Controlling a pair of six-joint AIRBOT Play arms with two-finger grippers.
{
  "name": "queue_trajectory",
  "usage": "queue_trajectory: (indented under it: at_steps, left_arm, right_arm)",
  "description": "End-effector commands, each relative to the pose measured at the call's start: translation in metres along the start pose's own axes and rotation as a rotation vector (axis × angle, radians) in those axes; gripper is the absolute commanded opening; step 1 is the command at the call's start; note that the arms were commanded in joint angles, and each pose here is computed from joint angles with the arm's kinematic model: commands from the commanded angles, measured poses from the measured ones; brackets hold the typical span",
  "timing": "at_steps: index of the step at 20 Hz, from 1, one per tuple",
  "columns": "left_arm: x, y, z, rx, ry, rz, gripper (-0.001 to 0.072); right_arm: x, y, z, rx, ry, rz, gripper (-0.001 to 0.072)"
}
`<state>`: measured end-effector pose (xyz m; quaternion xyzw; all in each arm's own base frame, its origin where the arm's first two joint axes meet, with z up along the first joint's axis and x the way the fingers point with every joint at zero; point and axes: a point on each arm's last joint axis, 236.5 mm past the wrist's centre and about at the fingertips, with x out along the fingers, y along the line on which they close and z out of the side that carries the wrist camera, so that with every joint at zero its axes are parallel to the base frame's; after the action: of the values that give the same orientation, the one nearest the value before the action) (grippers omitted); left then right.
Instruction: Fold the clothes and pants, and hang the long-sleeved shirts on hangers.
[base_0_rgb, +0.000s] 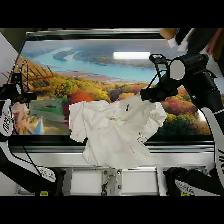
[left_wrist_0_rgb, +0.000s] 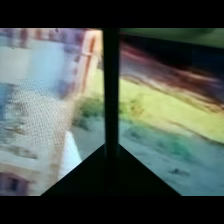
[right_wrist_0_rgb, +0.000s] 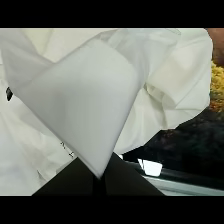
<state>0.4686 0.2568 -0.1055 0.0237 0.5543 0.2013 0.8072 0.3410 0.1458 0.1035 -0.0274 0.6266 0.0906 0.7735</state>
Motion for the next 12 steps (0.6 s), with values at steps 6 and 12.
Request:
queue_trajectory:
  at_steps: [6, 12]
  left_arm:
    - [-0.089, 0.023, 0.047, -0.012, -0.17, 0.034, 0.0012]
    - [-0.147, -0.015, 0.071, 0.113, -0.267, 0.009, 0.0012]
  right_arm:
    - [0.0, 0.0, 0.0, 0.0, 0.001, 0.0, 0.0016]
    - [0.0, 0.0, 0.0, 0.0, 0.001, 0.0, 0.0016]
